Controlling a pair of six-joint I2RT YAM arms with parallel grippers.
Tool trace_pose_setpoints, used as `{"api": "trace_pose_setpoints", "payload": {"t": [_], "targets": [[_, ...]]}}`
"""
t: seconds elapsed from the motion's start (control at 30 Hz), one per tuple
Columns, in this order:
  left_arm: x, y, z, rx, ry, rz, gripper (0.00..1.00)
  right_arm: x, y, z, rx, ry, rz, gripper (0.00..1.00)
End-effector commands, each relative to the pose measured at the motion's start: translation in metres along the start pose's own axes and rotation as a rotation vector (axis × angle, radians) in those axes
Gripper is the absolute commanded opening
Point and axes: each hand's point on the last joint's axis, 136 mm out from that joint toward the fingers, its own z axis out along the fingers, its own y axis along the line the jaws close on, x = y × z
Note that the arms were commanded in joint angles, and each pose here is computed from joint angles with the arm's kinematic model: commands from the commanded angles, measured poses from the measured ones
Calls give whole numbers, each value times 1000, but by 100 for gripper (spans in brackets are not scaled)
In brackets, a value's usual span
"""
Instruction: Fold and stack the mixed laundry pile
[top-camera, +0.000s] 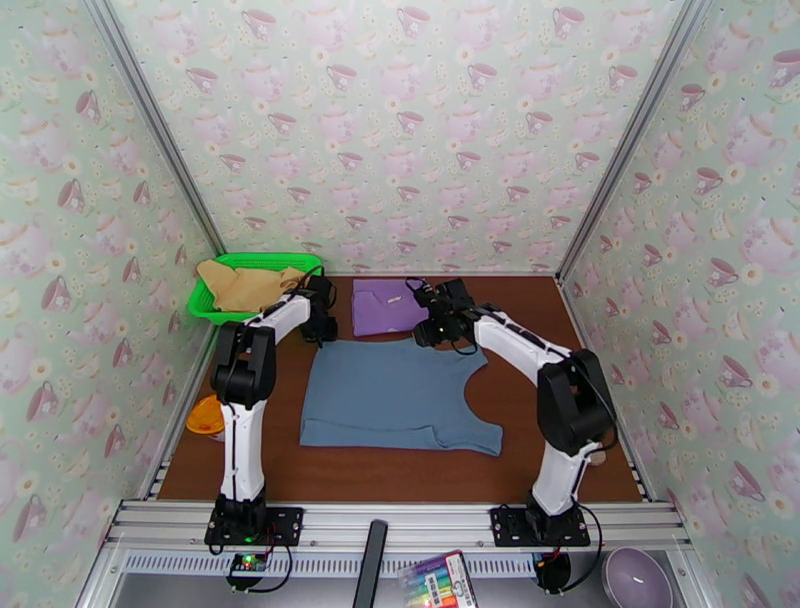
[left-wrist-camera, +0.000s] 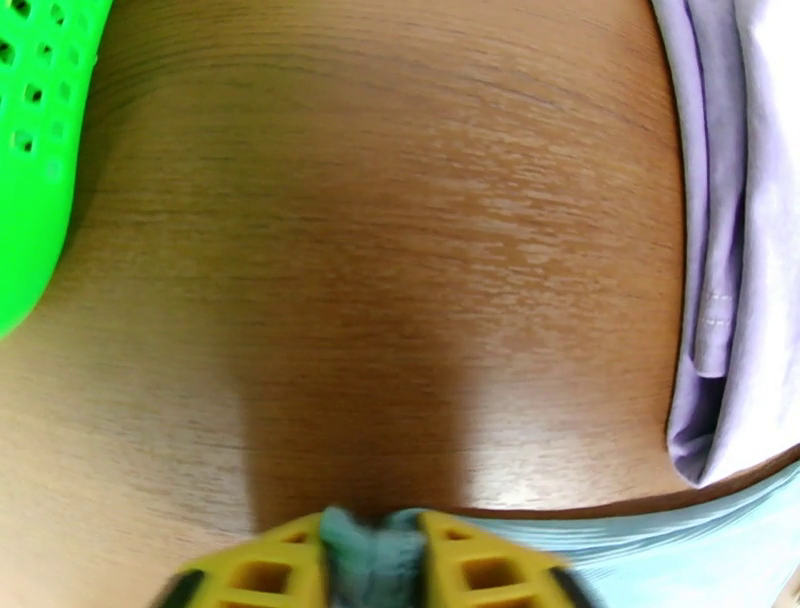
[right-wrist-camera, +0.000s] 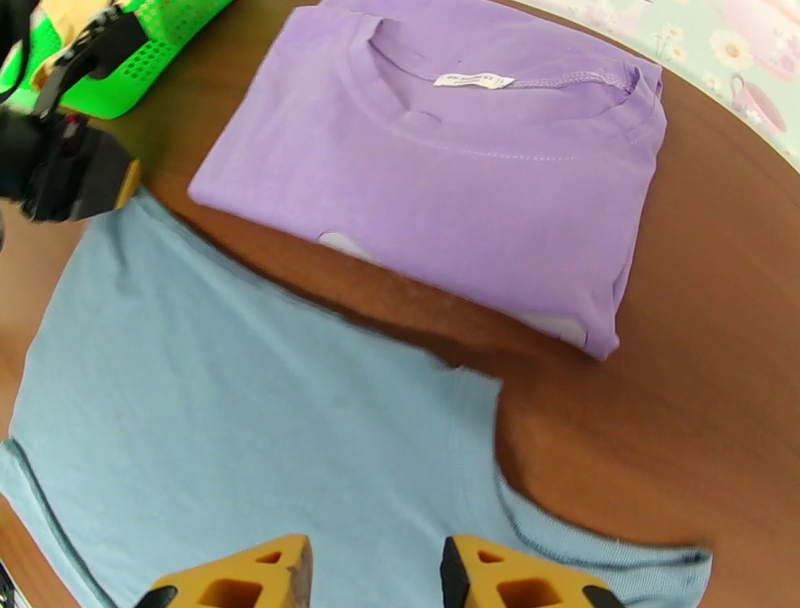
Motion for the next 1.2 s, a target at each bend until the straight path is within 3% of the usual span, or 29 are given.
{"api": "trace_pose_setpoints", "payload": {"t": [0.0,0.2,0.53,0.67,0.87,1.17], "targets": [[7,1,6,5,24,4,8,2,-15,18,-4,58,25,41],[1,-2,-6,19,-6,13,3,3,-26,55,-11,122,-8,47],[1,-4,-7,29,-8,19,2,18,-18,92,-105,184,29,43],[-1,-6,-10,38,-14,23,0,13,-22,97,-90,177,33,36],[-2,-6,-15,38,-24,34,0,2,-24,97,-83,165,22,38],[-4,-6,-16,39,-28,40,0,15,-21,104,-113,201,47,37]]}}
